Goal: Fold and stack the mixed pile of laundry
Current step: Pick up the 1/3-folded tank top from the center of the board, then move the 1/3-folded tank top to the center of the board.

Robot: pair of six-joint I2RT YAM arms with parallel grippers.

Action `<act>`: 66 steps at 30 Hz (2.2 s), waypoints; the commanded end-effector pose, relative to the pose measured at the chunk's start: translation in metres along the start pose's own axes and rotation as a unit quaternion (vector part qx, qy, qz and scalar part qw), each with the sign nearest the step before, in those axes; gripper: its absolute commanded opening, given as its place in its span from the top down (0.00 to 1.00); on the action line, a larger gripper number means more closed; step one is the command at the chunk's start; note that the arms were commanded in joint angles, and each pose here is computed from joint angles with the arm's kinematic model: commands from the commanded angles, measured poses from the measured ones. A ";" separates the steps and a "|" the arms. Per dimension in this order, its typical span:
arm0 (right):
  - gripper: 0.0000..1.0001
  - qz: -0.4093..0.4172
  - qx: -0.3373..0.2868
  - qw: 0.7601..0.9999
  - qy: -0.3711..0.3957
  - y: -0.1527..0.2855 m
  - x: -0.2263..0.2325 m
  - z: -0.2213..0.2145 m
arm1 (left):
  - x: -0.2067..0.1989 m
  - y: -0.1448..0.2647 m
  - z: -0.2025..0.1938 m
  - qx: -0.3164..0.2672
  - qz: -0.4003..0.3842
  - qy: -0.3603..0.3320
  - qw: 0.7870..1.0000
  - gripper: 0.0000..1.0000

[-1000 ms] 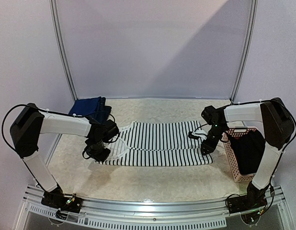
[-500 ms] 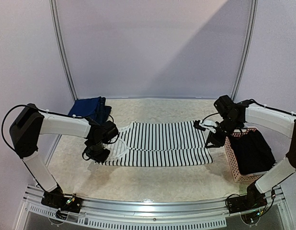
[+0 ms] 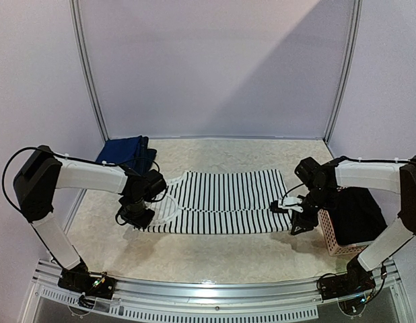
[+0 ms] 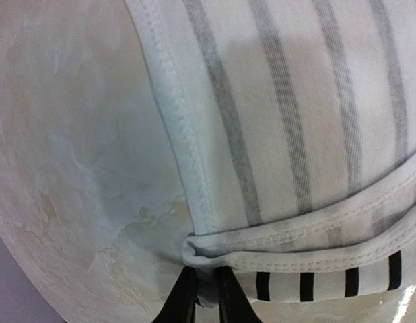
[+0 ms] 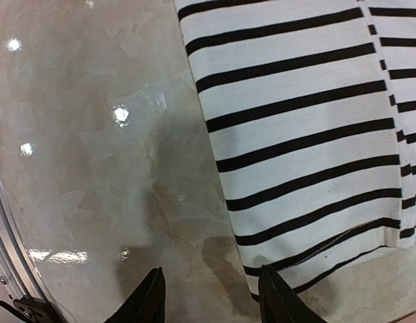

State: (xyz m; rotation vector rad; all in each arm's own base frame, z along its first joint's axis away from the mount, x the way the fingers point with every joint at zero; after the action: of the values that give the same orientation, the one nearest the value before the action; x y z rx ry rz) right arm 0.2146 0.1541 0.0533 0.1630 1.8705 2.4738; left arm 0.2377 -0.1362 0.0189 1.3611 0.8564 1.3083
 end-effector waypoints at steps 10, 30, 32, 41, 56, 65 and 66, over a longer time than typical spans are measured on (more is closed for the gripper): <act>0.62 -0.052 0.057 0.996 0.051 -0.034 -0.015 -0.017 | 0.008 -0.021 -0.031 0.069 0.020 -0.003 0.997 0.87; 0.86 0.023 0.123 0.982 0.142 -0.027 0.071 -0.027 | 0.009 -0.013 -0.097 0.117 0.048 0.060 0.990 0.86; 0.86 0.030 0.124 0.981 0.147 -0.023 0.079 -0.031 | 0.011 -0.013 -0.106 0.119 0.064 0.060 0.989 0.86; 0.85 0.037 0.112 0.981 0.153 -0.011 0.093 -0.034 | 0.009 -0.007 -0.132 0.119 0.093 0.055 0.987 0.87; 0.81 -0.026 -0.081 0.994 0.075 0.098 0.013 0.057 | 0.007 0.125 0.023 -0.082 -0.016 0.050 0.995 0.70; 0.65 -0.037 -0.127 0.989 -0.064 0.094 -0.123 0.067 | 0.034 0.126 0.089 -0.140 -0.032 0.042 0.989 0.49; 0.63 -0.032 -0.120 0.990 -0.072 0.086 -0.132 0.066 | 0.036 0.124 0.091 -0.142 -0.034 0.042 0.988 0.46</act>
State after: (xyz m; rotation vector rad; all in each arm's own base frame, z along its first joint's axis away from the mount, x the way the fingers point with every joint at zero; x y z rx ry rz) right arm 0.3271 0.1743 0.1609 0.1414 1.5337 2.5344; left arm 0.2938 -0.1463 0.1605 1.0546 0.7981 1.4318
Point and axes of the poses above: each gripper's point midway between its finger pads, its own y axis back along the fingers, its own x axis along the line the jaws close on, z = x × y, the point moved 1 cm from there along y, back along the fingers, and after that the axes turned 9 degrees about y, right-handed, at the moved point
